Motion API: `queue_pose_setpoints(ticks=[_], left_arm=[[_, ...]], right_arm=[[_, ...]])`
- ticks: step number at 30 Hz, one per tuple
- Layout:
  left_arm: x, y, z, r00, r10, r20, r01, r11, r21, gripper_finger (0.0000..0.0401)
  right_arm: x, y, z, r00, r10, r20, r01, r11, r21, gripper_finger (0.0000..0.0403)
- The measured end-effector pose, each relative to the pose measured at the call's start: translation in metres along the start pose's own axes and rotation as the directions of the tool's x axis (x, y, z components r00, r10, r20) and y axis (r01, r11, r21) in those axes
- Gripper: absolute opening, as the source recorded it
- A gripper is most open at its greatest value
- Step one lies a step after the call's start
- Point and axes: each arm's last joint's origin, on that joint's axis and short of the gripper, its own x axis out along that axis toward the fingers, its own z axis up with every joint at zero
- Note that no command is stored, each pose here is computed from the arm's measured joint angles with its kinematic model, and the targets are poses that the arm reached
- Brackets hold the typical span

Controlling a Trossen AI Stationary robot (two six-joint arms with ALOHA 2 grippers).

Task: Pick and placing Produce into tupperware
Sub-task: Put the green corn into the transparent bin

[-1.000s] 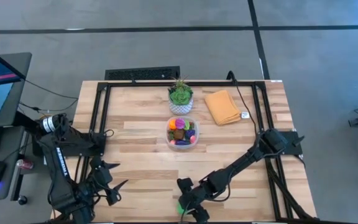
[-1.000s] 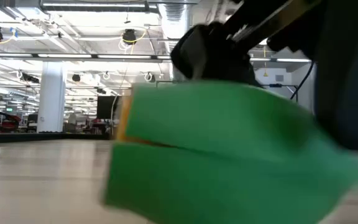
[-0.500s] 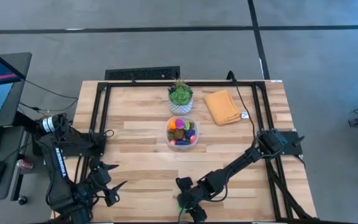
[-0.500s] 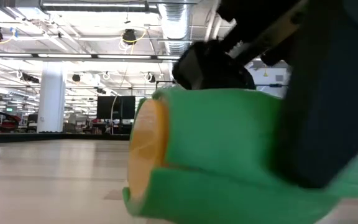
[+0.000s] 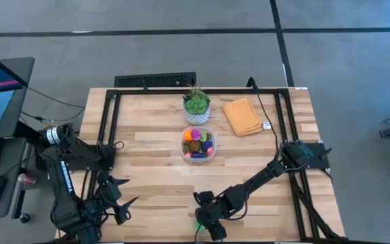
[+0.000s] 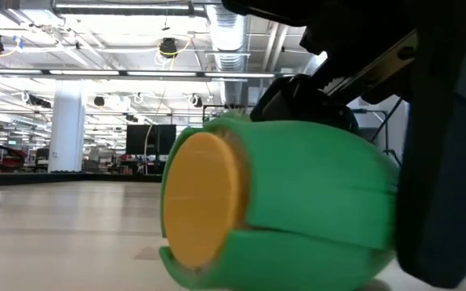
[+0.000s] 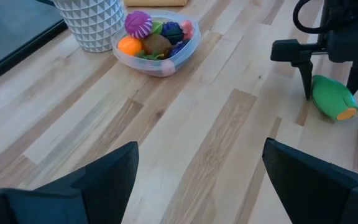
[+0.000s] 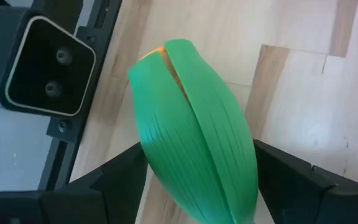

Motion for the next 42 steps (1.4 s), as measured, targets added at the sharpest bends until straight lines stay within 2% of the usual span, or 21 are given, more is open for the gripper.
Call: queue_pose_setpoints(ticks=[20,42], left_arm=[[0.000,0.000,0.001,1.000,-0.006,0.021,0.006,1.000,0.001,0.0334],[0.000,0.000,0.001,1.000,-0.006,0.021,0.006,1.000,0.020,0.0334]], right_arm=[[-0.001,-0.014,0.003,1.000,-0.010,-0.006,0.010,0.997,0.081,0.0231],[-0.007,-0.030,0.008,0.999,-0.040,0.001,0.040,0.992,0.119,0.0223]])
